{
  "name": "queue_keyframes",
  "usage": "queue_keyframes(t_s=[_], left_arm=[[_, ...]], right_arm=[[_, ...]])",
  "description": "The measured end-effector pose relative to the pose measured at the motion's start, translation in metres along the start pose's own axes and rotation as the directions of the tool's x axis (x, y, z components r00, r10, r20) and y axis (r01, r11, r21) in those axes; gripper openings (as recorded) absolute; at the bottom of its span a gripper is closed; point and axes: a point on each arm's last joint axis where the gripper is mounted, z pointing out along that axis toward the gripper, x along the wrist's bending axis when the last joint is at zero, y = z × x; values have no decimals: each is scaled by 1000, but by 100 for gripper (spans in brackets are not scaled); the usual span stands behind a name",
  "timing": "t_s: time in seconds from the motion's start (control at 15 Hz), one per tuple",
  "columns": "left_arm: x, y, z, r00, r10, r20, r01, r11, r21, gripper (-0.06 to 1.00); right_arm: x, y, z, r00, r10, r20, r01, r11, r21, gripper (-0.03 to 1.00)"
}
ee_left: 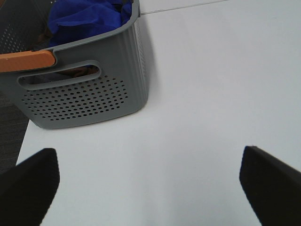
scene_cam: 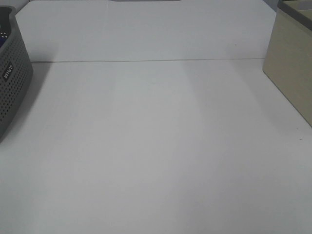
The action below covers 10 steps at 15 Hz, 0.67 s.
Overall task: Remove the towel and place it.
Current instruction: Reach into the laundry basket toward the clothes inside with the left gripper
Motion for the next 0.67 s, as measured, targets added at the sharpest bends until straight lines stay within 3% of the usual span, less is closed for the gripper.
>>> queue_keyframes(t_s=[0.47,0.67], left_arm=[[0,0,0,1000,6,-2,-6,1000,3,99],[2,12,10,999,52,9,-53,995,88,99]], right_arm=[[0,0,0,1000,0,0,0,1000,0,76],[0,0,0,1000,0,0,0,1000,0,76]])
